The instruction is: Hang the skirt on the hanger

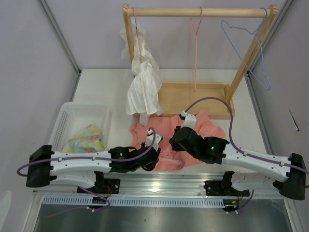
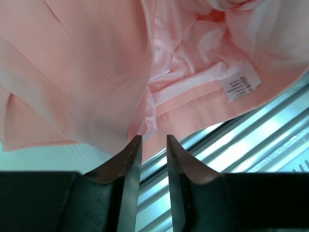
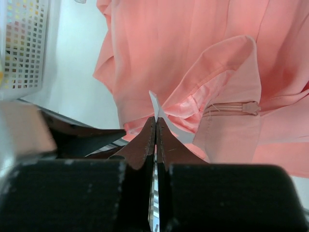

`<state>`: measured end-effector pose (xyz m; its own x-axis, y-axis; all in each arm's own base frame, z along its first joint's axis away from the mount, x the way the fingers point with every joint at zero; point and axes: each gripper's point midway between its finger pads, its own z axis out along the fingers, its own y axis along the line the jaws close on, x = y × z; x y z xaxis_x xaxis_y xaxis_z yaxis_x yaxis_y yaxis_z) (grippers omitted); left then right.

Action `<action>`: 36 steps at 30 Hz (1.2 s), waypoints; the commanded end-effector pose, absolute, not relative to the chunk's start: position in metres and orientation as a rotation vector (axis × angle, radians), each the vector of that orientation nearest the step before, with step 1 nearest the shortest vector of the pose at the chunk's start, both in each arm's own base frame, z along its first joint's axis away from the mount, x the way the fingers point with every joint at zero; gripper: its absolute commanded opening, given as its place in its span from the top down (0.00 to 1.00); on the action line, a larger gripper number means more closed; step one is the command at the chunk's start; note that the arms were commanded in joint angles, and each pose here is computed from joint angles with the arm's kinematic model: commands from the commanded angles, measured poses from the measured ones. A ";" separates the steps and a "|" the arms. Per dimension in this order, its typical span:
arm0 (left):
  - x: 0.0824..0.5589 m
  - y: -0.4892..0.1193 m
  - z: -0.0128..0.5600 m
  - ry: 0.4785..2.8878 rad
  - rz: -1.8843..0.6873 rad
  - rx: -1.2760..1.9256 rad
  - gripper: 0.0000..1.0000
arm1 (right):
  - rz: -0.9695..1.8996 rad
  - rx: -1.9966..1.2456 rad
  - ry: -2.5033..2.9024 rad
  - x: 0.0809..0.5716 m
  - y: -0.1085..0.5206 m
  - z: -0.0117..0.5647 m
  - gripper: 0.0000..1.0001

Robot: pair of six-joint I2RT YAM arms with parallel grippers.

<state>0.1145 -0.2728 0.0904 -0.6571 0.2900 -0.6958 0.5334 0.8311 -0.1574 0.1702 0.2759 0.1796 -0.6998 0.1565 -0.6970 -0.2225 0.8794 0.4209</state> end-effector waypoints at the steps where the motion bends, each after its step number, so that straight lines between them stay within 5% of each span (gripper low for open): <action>1: 0.118 -0.274 0.125 2.234 -0.520 0.560 0.59 | 0.632 0.001 2.203 0.180 0.279 0.201 1.00; 3: 0.116 -0.272 0.127 2.235 -0.524 0.559 0.57 | 0.637 -0.002 2.206 0.179 0.280 0.199 1.00; 7: 0.097 -0.280 0.116 2.278 -0.565 0.684 0.84 | 0.627 -0.006 2.223 0.178 0.280 0.191 1.00; 12: 0.073 -0.287 0.083 2.377 -0.506 0.794 0.99 | 0.627 -0.004 2.221 0.178 0.279 0.191 1.00; 36: 0.189 -0.264 0.066 2.373 -0.231 0.379 0.86 | 0.641 -0.014 2.252 0.170 0.279 0.175 1.00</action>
